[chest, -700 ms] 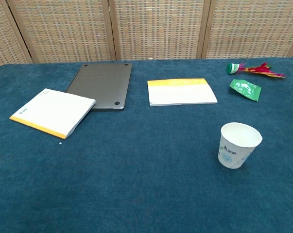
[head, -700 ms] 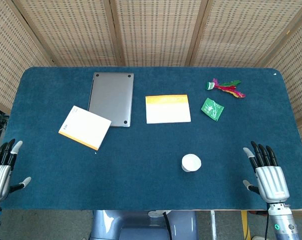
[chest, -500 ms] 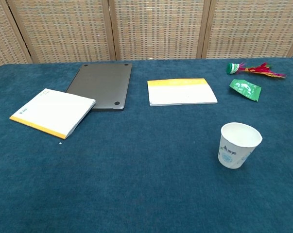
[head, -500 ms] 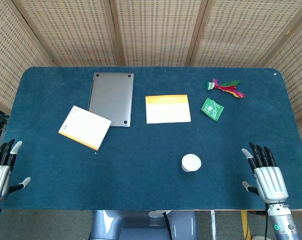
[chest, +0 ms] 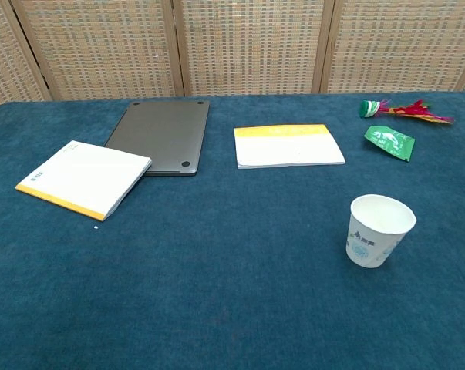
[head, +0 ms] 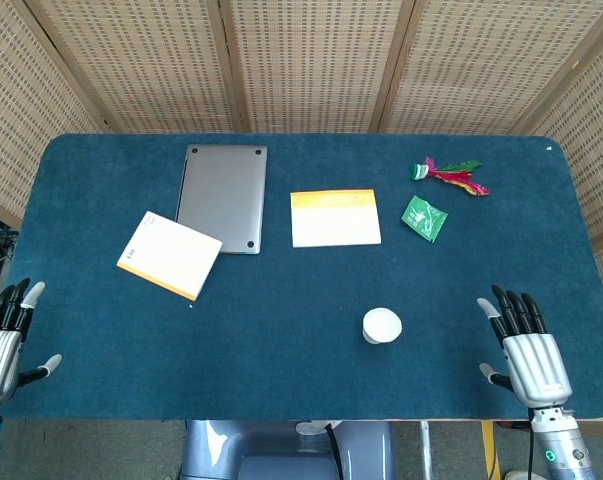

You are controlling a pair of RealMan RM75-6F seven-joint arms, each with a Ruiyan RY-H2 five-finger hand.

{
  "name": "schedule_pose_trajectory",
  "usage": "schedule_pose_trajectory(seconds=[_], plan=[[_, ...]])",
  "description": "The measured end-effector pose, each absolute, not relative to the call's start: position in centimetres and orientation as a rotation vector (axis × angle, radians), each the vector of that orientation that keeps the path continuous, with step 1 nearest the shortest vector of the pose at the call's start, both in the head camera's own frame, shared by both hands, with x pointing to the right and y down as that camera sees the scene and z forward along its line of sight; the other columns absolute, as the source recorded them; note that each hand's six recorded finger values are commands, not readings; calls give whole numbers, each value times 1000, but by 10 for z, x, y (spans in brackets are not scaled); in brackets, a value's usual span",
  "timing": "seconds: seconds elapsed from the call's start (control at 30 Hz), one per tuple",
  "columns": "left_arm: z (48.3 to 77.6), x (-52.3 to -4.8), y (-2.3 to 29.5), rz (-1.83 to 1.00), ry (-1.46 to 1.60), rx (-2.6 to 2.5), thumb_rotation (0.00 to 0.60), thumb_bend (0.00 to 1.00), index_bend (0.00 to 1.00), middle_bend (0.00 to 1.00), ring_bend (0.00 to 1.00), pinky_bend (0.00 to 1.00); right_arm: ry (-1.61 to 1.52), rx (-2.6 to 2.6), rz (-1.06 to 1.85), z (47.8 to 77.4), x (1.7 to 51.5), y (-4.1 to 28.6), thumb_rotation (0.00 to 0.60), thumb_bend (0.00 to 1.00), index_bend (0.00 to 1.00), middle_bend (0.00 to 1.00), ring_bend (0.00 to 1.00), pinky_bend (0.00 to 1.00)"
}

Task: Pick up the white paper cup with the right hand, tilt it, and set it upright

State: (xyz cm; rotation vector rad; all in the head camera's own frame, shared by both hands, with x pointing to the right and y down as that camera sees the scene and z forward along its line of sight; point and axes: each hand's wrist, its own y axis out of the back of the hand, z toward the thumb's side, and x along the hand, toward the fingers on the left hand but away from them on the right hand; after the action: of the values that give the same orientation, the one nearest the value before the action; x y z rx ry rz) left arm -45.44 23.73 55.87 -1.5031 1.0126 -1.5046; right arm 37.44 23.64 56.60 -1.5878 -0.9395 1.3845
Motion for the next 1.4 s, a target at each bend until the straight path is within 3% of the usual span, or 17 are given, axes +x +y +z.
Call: schedule_pose_trajectory(seconds=[0.33,0.5,0.77,1.4], plan=[[559,-455,238,-1510,1012,-1507,600,99,0,0,0,0,-953,-1644,1306,562,356,232,600,91,2,0,0,0],[558,-455,237,-1507,1018,-1507,600,99,0,0,0,0,-926,-1691,1258,568,336,222,600,108,71,0,0,0],[560,-455,236,-1512,1016,-1516,600,99,0,0,0,0,-832,-1778,1249,588,297,206,600,181,114,0,0,0],[562,-455,236,-1517,1008,-1524,600,99,0,0,0,0,-703,-1831,1351,626,256,195,600,221,181,0,0,0]])
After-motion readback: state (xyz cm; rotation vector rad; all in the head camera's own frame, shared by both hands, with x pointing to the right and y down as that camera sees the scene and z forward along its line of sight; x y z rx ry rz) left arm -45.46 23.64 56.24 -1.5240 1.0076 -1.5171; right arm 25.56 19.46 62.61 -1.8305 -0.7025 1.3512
